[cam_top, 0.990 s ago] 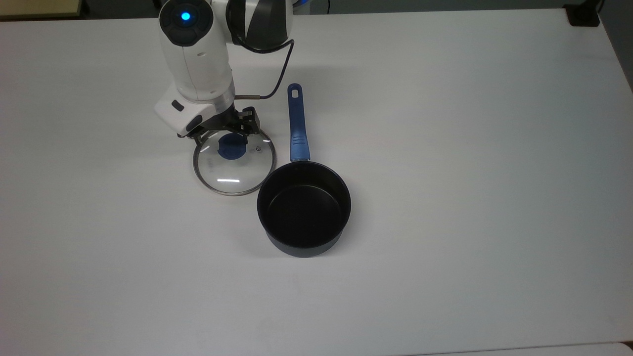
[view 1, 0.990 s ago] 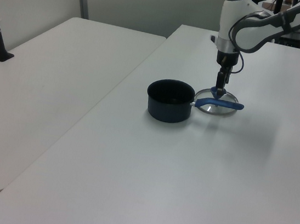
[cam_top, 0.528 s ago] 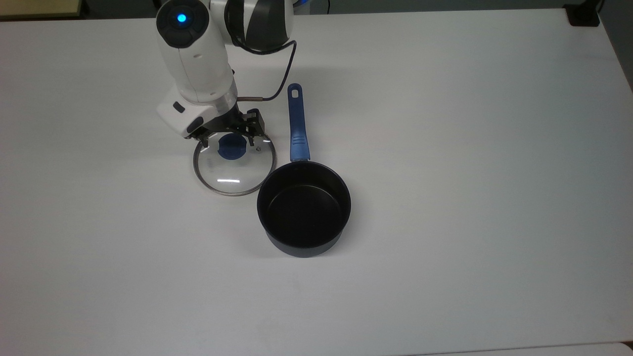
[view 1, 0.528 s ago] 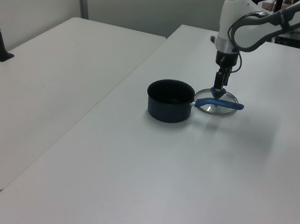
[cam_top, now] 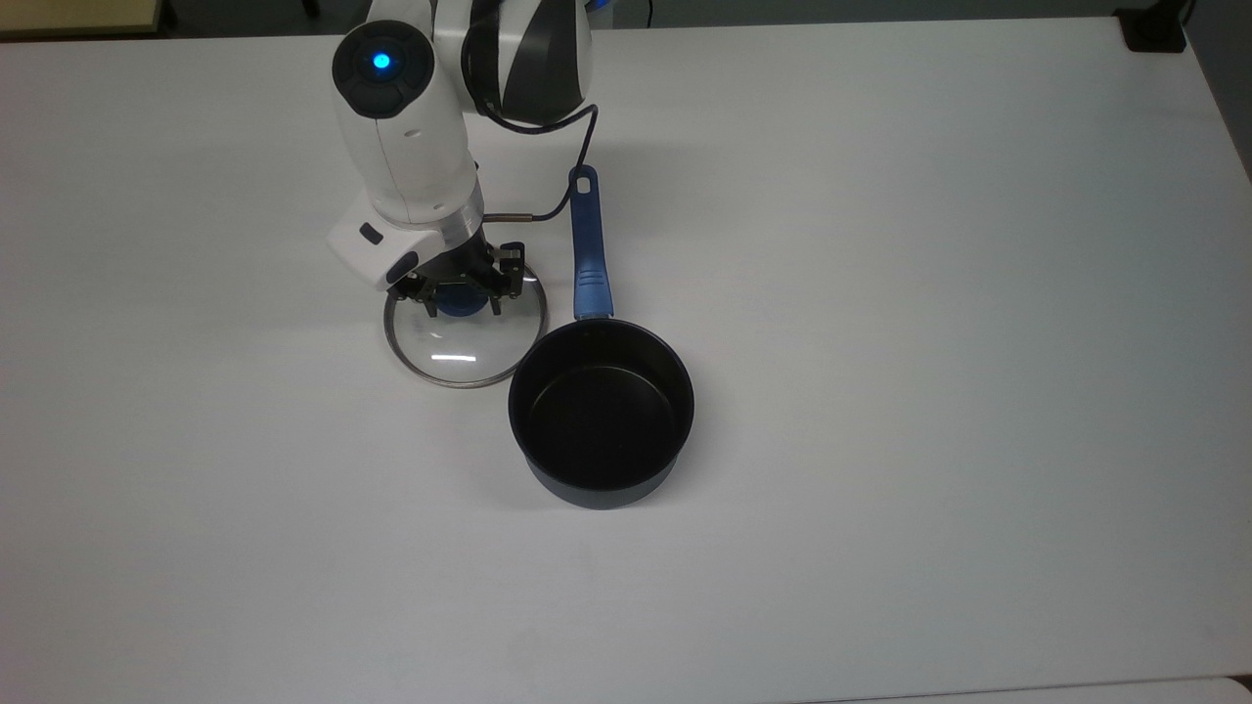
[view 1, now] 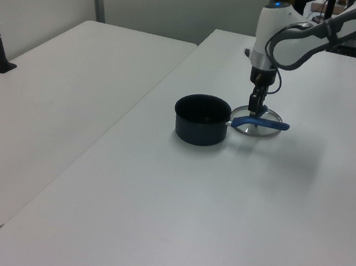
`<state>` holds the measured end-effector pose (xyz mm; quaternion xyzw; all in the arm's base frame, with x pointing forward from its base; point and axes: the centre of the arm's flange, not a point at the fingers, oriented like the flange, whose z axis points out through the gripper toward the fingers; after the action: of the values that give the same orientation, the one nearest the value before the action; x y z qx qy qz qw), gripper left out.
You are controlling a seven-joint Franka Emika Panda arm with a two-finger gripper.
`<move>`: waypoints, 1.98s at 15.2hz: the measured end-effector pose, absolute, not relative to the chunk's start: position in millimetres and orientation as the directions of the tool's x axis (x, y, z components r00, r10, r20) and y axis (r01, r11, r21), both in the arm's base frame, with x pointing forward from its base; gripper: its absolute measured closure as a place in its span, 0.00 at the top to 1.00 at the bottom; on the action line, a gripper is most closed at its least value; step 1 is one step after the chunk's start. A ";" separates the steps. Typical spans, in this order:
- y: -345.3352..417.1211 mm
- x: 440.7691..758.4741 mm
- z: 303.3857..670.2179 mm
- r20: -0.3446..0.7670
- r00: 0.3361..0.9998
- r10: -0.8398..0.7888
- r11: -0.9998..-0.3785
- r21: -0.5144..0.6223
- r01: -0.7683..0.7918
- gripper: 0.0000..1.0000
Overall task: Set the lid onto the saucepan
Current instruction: 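Lift the lid and carry it over the saucepan rim, then lower the glass lid onto the saucepan opening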
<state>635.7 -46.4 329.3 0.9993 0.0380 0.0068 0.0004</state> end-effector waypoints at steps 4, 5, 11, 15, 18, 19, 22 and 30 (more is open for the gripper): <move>-54.0 640.1 347.9 0.038 0.997 0.065 -0.998 0.007 0.065 0.52; -55.5 642.3 356.9 0.036 0.997 0.063 -0.998 0.008 0.063 0.52; -51.1 668.4 424.9 0.128 0.991 0.037 -0.999 0.015 0.035 0.52; 19.5 691.7 456.6 0.199 0.980 0.021 -1.000 -0.003 0.022 0.53; 82.2 713.5 453.6 0.243 0.970 0.009 -1.000 -0.027 0.016 0.53; 91.4 719.0 450.5 0.268 0.963 0.003 -0.999 -0.034 0.012 0.53; 98.9 725.9 437.6 0.283 0.959 -0.004 -0.999 -0.040 0.007 0.53; 98.8 724.9 409.7 0.224 0.975 -0.002 -1.000 -0.031 0.005 0.54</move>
<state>724.9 98.8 409.7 0.9935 0.0006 0.1127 -0.0157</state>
